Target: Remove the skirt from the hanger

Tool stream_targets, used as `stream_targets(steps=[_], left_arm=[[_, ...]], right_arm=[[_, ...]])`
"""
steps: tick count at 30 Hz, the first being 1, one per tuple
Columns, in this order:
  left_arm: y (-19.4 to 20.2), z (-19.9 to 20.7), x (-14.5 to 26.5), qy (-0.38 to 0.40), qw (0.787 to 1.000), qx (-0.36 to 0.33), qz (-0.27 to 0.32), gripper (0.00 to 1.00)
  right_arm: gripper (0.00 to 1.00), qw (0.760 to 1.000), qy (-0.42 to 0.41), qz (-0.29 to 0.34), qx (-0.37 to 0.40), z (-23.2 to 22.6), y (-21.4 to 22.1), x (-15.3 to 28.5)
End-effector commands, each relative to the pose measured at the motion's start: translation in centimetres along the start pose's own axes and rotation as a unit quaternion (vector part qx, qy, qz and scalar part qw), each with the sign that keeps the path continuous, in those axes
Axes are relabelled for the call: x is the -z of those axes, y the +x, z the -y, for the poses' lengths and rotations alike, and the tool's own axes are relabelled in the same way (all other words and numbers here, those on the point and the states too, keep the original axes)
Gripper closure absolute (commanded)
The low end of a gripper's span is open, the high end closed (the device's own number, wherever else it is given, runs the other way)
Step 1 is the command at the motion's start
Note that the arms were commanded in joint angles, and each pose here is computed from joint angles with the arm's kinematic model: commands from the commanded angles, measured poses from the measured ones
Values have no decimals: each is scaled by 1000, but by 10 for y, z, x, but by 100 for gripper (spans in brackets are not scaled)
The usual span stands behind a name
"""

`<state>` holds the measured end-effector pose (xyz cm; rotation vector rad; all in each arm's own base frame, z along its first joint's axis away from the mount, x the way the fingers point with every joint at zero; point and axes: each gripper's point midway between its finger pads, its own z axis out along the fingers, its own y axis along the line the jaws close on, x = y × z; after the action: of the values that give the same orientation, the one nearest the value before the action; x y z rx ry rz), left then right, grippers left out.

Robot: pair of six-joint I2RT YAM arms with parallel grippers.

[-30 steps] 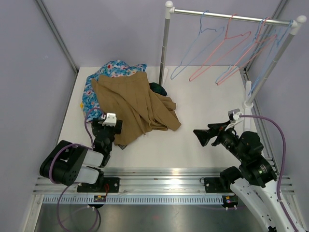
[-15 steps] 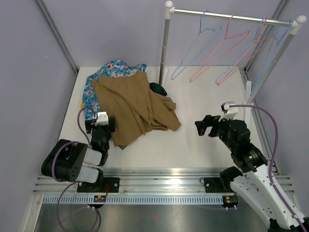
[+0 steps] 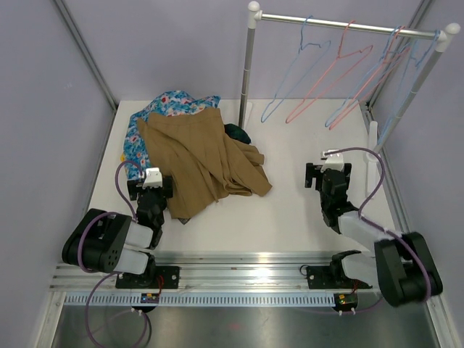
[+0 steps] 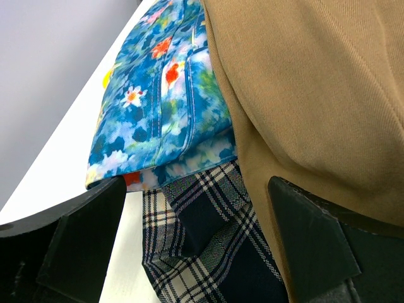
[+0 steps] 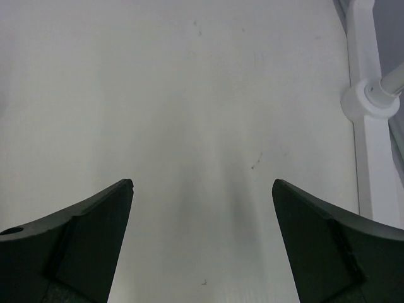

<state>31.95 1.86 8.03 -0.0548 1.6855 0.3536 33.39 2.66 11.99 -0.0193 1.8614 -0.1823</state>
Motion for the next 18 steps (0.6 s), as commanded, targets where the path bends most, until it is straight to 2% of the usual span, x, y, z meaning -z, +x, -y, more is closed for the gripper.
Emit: stream_targets(steps=[1,5,6,8,10,11,18], left_arm=[[-60,-17,6,-30,988,83,127,1],[-60,-16,6,-29,988,83,126,1],[-60,-17,6,-30,988,83,126,1],[-60,-16,6,-29,988,83,127,1],[-59,-16,6,-30,988,82,125,1],[-60,-16,6,-29,988,82,126,1],[-60,-16,6,-29,988,83,126,1]], right_arm=[[0,989,65,117,-68,32,-27,-25],[1,988,53,136,-49,25,-16,-51],[0,986,95,117,-74,45,-9,-55],[0,990,56,93,-94,45,0,-65],[1,987,29,113,-114,44,-7,-75],[1,992,17,67,-107,38,7,-75],[1,991,14,80,-107,45,4,-76]])
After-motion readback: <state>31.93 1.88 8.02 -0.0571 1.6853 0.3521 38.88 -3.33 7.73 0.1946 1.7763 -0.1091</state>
